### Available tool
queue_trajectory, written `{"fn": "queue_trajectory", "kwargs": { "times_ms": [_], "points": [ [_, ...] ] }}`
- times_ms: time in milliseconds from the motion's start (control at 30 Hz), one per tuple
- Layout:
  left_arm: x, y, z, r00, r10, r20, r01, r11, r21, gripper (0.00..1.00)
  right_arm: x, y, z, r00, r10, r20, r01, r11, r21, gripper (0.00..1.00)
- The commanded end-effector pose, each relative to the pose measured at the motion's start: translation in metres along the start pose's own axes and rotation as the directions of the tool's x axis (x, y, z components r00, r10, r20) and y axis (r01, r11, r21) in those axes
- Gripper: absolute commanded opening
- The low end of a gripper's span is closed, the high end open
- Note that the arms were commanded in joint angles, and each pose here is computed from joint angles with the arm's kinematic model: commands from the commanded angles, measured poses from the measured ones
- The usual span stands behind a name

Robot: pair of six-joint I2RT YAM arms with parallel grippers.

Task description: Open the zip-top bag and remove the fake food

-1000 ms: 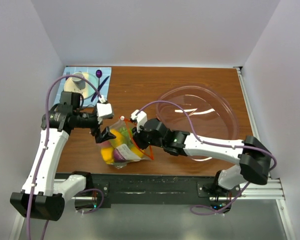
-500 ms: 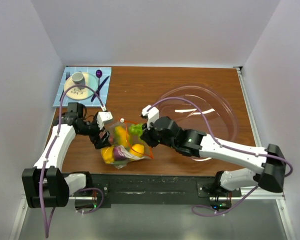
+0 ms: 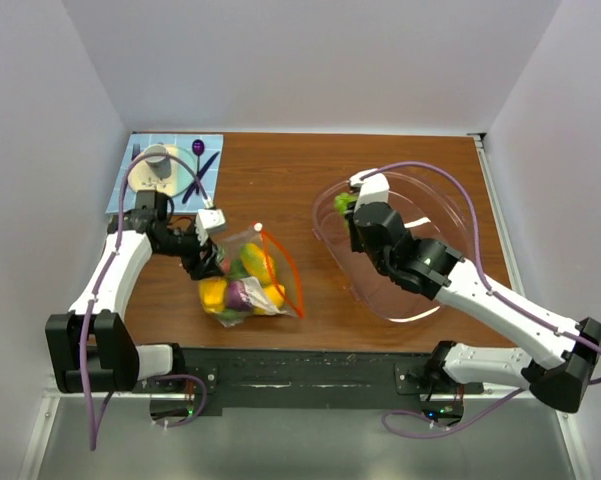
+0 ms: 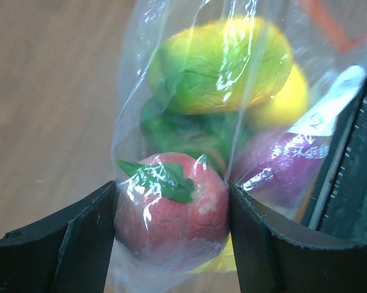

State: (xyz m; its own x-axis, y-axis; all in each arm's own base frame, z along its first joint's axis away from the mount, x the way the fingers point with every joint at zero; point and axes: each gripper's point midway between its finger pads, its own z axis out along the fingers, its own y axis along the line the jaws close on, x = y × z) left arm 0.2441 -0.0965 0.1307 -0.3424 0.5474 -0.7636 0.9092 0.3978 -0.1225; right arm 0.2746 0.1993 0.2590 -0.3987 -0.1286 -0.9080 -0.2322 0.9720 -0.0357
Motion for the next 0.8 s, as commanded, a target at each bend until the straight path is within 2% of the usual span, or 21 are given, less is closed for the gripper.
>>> {"fn": "queue_trajectory", "kwargs": {
  "times_ms": [0,33,67,167,200,300,400,433,467,533,667,767],
  "points": [
    [-0.045,0.021,-0.013,0.995,0.083,0.064,-0.081,0.996,-0.033,0.40,0.021,-0.045,0.011,0.998,0.055,-0.035,-0.048,0.981,0.188,0.00],
    [-0.054,0.024,-0.011,0.993,0.096,0.063,-0.094,0.995,-0.033,0.42,0.027,-0.050,0.015,0.995,0.083,-0.049,-0.071,0.975,0.211,0.00],
    [-0.058,0.027,-0.011,0.993,0.092,0.067,-0.090,0.995,-0.036,0.45,0.028,-0.051,0.017,0.994,0.091,-0.054,-0.077,0.972,0.220,0.06],
    [-0.065,0.024,-0.001,0.995,0.080,0.058,-0.081,0.997,0.002,0.54,0.033,-0.055,0.025,0.992,0.087,-0.087,-0.061,0.963,0.262,0.39],
    [-0.064,0.025,0.001,0.996,0.072,0.052,-0.073,0.997,0.003,0.66,0.034,-0.061,0.023,0.992,0.071,-0.105,-0.037,0.955,0.296,0.64],
    [-0.050,0.034,0.006,0.998,0.066,0.014,-0.065,0.997,-0.036,0.82,0.022,-0.065,0.021,0.993,0.069,-0.096,-0.033,0.944,0.328,0.90],
    [-0.031,0.041,0.012,0.997,0.066,-0.027,-0.068,0.993,-0.091,0.87,0.003,-0.061,0.017,0.997,0.076,-0.033,-0.063,0.956,0.287,0.99],
    [-0.021,0.041,0.015,0.998,0.049,-0.044,-0.053,0.994,-0.100,0.89,0.003,-0.055,0.017,0.997,0.072,-0.037,-0.060,0.967,0.248,0.99],
    [-0.018,0.044,0.017,0.998,0.040,-0.046,-0.044,0.993,-0.110,0.98,0.001,-0.051,0.015,0.997,0.077,-0.027,-0.069,0.972,0.224,0.99],
    [-0.015,0.052,0.023,0.999,0.027,-0.041,-0.033,0.991,-0.130,1.00,-0.001,-0.030,0.014,0.997,0.078,-0.016,-0.075,0.989,0.130,0.99],
    [-0.012,0.070,0.032,0.999,0.008,-0.042,-0.014,0.987,-0.163,1.00,-0.004,0.016,0.009,0.997,0.067,0.025,-0.066,0.997,-0.025,0.88],
    [-0.009,0.081,0.039,0.999,0.008,-0.048,-0.016,0.984,-0.176,1.00,0.007,0.049,0.013,0.999,0.054,-0.001,-0.053,0.995,-0.090,0.82]
  ]
}}
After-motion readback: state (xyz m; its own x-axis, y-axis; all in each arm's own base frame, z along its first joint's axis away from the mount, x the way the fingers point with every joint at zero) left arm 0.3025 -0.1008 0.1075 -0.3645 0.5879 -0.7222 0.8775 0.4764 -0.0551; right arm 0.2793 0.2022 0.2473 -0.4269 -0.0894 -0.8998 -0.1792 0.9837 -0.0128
